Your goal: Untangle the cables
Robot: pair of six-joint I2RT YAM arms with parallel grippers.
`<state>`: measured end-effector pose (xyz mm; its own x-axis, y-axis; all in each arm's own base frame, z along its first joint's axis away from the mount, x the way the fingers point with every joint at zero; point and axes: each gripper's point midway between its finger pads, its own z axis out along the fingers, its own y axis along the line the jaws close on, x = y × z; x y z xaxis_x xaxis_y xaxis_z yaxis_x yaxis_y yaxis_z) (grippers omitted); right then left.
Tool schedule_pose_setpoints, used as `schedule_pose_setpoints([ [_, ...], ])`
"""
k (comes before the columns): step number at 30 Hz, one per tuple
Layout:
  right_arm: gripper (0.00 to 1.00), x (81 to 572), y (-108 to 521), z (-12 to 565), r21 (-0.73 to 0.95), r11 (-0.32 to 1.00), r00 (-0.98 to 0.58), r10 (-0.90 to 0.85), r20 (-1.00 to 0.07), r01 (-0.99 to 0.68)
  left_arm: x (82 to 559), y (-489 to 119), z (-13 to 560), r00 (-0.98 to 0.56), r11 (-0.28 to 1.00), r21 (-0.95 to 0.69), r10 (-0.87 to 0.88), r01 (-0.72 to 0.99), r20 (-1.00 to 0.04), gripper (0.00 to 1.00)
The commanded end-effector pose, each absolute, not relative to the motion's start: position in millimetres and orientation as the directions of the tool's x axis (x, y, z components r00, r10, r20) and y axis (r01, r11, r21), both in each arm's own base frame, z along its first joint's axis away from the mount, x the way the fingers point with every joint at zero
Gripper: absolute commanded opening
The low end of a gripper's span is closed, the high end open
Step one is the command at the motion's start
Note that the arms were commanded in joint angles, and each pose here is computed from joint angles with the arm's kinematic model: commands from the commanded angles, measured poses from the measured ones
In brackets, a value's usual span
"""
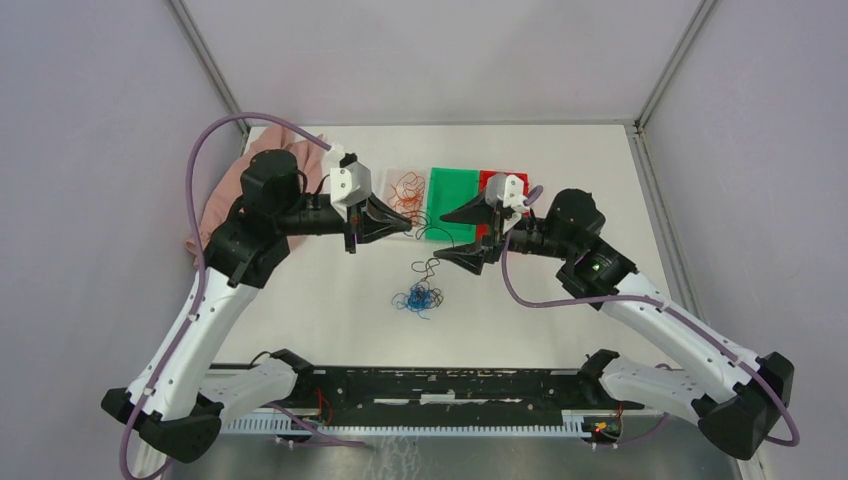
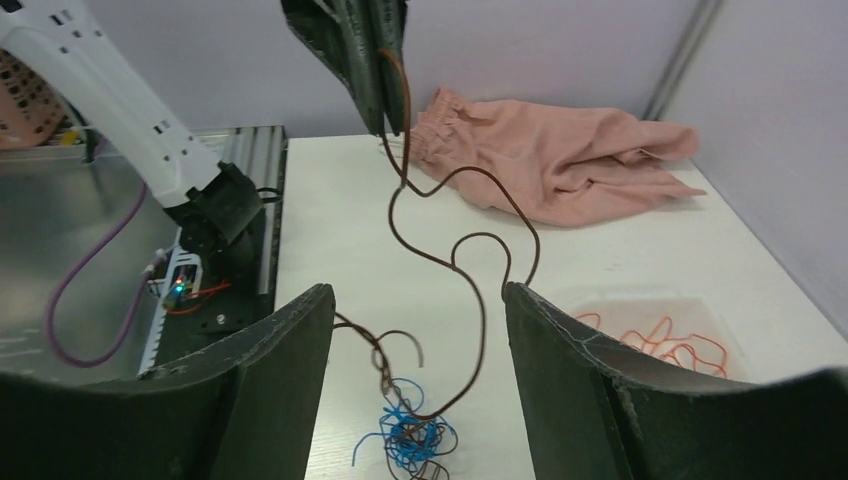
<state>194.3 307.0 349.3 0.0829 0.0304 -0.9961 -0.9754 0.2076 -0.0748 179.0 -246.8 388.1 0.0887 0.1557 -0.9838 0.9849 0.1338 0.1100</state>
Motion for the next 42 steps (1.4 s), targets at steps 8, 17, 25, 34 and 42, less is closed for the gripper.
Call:
schedule_pose_setpoints([
  [8, 0.70, 163.1, 323.5, 380.9, -0.072, -0.025, 0.068, 0.138, -0.988, -0.997, 142.3, -254.8, 401.5, -0.086, -0.017, -0.087, 0.069, 0.996, -0.994, 0.03],
  [17, 0.65, 162.3, 345.2, 392.6, 0.011, -0.142, -0.037, 0.183, -0.982, -0.990, 141.2, -257.4, 401.4, -0.116, -0.039, -0.118, 0.060, 0.992, -0.991, 0.03],
  [25, 0.44, 160.3, 359.9, 390.6, 0.054, -0.188, -0.087, 0.169, -0.982, -0.981, 141.3, -258.6, 404.9, -0.122, -0.044, -0.124, 0.050, 0.991, -0.991, 0.03],
  [34, 0.01, 238.7, 337.6, 350.8, 0.126, 0.247, -0.128, 0.009, -0.992, -0.961, 169.6, -250.4, 407.9, -0.021, 0.141, -0.010, 0.077, 0.990, -0.997, 0.65],
  [42, 0.01, 334.5, 258.9, 309.2, 0.037, 0.715, -0.168, -0.114, -0.979, -0.698, 210.3, -231.4, 391.8, 0.034, 0.368, 0.097, 0.175, 0.925, -0.984, 0.99],
])
